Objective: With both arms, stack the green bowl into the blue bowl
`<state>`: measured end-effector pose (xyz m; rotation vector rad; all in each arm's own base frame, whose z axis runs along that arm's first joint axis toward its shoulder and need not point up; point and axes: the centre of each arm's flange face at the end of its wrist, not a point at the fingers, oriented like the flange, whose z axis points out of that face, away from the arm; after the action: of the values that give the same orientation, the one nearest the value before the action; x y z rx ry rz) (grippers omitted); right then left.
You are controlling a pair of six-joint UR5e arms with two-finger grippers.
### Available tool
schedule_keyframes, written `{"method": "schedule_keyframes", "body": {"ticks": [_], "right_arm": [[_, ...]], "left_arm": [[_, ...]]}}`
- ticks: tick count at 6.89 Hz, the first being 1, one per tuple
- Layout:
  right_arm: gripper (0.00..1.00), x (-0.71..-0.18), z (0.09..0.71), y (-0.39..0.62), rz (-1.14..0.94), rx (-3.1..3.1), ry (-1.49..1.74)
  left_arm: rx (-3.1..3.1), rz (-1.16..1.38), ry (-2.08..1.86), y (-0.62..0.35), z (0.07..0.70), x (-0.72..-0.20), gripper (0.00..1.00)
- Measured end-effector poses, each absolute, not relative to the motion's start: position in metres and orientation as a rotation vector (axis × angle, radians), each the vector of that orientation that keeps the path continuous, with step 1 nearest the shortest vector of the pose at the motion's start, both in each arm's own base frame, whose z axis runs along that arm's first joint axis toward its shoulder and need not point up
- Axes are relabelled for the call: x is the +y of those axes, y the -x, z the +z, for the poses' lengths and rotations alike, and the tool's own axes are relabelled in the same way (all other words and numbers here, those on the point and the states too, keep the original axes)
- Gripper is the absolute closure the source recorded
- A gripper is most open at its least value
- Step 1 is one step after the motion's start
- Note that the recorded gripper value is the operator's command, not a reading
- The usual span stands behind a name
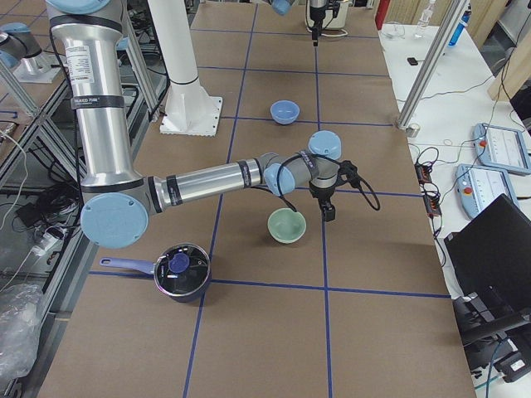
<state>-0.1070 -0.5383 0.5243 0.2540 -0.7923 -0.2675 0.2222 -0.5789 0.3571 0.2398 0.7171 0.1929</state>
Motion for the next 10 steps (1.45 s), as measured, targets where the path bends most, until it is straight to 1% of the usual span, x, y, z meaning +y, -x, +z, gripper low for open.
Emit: {"method": "schedule_keyframes", "body": {"ticks": [3, 5, 6, 7, 8, 10], "right_arm": [[0.0, -0.518, 0.551, 0.098, -0.288, -0.781, -0.241], [0.0, -0.5, 0.583, 0.091, -0.338, -0.771, -0.247], [0.01, -0.491, 0.598, 0.089, -0.344, -0.77, -0.245], [0.01, -0.488, 0.612, 0.089, -0.348, -0.771, -0.247], [0.01, -0.489, 0.624, 0.092, -0.354, -0.77, -0.25], [0.01, -0.497, 0.63, 0.113, -0.386, -0.774, -0.25]], "left_arm": [[0.606, 0.326, -0.196, -0.037, 0.478, -0.582, 0.01], [0.636, 0.367, -0.107, 0.057, 0.558, -0.575, 0.01], [0.66, 0.378, -0.084, 0.092, 0.602, -0.564, 0.01], [0.689, 0.335, -0.082, 0.117, 0.626, -0.553, 0.01], [0.709, 0.25, -0.068, 0.127, 0.637, -0.546, 0.01], [0.723, 0.186, -0.068, 0.128, 0.653, -0.532, 0.01]]}}
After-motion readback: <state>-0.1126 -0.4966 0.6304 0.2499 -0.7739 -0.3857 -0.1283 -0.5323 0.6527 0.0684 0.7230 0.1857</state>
